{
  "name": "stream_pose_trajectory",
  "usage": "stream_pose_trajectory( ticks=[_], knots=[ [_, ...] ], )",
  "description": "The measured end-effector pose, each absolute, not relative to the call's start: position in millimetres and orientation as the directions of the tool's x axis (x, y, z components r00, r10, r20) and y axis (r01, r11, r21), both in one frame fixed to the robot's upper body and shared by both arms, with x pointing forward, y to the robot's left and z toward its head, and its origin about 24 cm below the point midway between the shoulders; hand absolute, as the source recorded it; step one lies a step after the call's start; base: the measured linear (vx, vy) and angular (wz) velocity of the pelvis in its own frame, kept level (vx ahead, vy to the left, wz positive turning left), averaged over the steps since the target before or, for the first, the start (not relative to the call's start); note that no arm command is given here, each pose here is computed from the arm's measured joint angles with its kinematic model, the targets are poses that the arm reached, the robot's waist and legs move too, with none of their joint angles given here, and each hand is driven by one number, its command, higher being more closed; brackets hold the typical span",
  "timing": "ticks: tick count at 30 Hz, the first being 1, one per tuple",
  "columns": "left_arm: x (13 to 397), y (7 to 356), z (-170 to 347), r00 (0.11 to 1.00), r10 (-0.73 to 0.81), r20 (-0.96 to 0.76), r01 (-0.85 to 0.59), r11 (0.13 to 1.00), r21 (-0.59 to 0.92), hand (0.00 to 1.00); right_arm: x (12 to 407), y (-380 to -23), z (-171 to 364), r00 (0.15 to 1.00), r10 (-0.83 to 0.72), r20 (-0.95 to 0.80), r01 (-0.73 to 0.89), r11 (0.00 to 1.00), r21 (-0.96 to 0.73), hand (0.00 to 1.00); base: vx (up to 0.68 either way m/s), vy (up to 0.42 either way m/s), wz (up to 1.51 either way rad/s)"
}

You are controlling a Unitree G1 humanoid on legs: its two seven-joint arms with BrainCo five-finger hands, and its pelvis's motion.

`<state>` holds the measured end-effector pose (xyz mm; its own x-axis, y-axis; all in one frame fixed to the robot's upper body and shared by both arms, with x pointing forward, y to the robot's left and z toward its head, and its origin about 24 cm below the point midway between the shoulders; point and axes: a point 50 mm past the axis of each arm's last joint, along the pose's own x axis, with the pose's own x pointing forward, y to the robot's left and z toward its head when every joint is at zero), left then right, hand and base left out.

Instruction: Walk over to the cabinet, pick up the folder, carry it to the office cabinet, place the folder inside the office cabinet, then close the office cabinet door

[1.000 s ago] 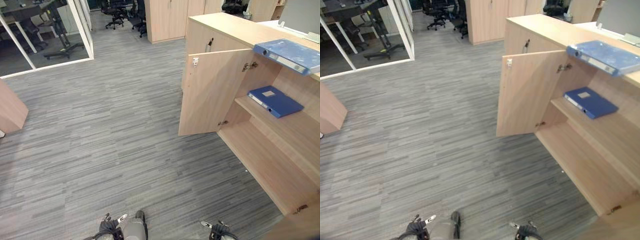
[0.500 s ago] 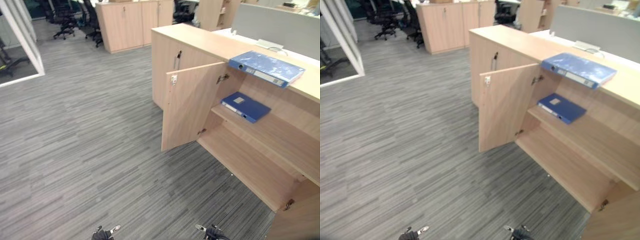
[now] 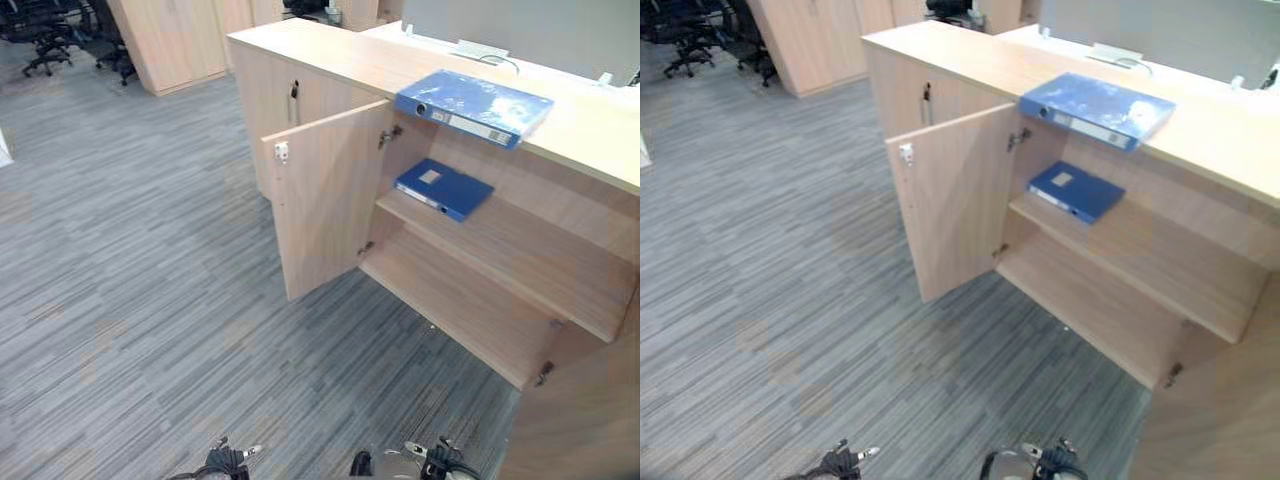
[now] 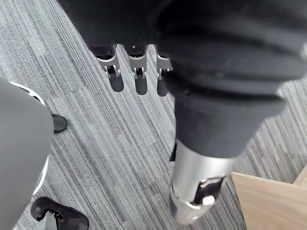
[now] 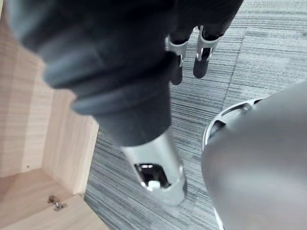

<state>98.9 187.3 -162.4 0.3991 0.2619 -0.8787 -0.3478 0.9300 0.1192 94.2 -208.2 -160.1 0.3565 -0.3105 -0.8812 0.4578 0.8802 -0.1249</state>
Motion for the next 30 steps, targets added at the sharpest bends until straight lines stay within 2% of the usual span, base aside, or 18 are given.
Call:
stream_pose_trajectory(
  ticks=[4, 7, 14, 17, 19, 30],
  knots=[
    [92, 189, -164, 0.382, 0.268, -0.884, -0.384, 0.916, 0.112, 0.0, 90, -205, -162, 0.342, -0.301, -0.89, 0.486, 0.867, -0.107, 0.0, 0.19, -0.134, -0.22],
    [88, 199, -161, 0.382, 0.309, -0.871, -0.466, 0.878, 0.107, 0.0, 84, -204, -163, 0.323, -0.302, -0.897, 0.53, 0.843, -0.093, 0.0, 0.28, -0.139, -0.49],
    [96, 202, -155, 0.418, 0.337, -0.844, -0.523, 0.849, 0.08, 0.0, 94, -199, -163, 0.336, -0.274, -0.901, 0.477, 0.875, -0.088, 0.0, 0.34, 0.097, -1.27],
    [105, 195, -154, 0.443, 0.316, -0.839, -0.488, 0.87, 0.07, 0.0, 112, -191, -160, 0.381, -0.253, -0.889, 0.425, 0.902, -0.075, 0.0, 0.23, 0.311, -1.68],
    [112, 202, -153, 0.453, 0.318, -0.833, -0.445, 0.89, 0.098, 0.0, 117, -170, -160, 0.405, -0.2, -0.892, 0.369, 0.928, -0.04, 0.0, 0.28, 0.366, -0.84],
    [108, 197, -158, 0.433, 0.275, -0.859, -0.313, 0.939, 0.142, 0.0, 114, -160, -162, 0.401, -0.17, -0.9, 0.313, 0.949, -0.04, 0.0, 0.14, 0.213, -0.56]
  ],
)
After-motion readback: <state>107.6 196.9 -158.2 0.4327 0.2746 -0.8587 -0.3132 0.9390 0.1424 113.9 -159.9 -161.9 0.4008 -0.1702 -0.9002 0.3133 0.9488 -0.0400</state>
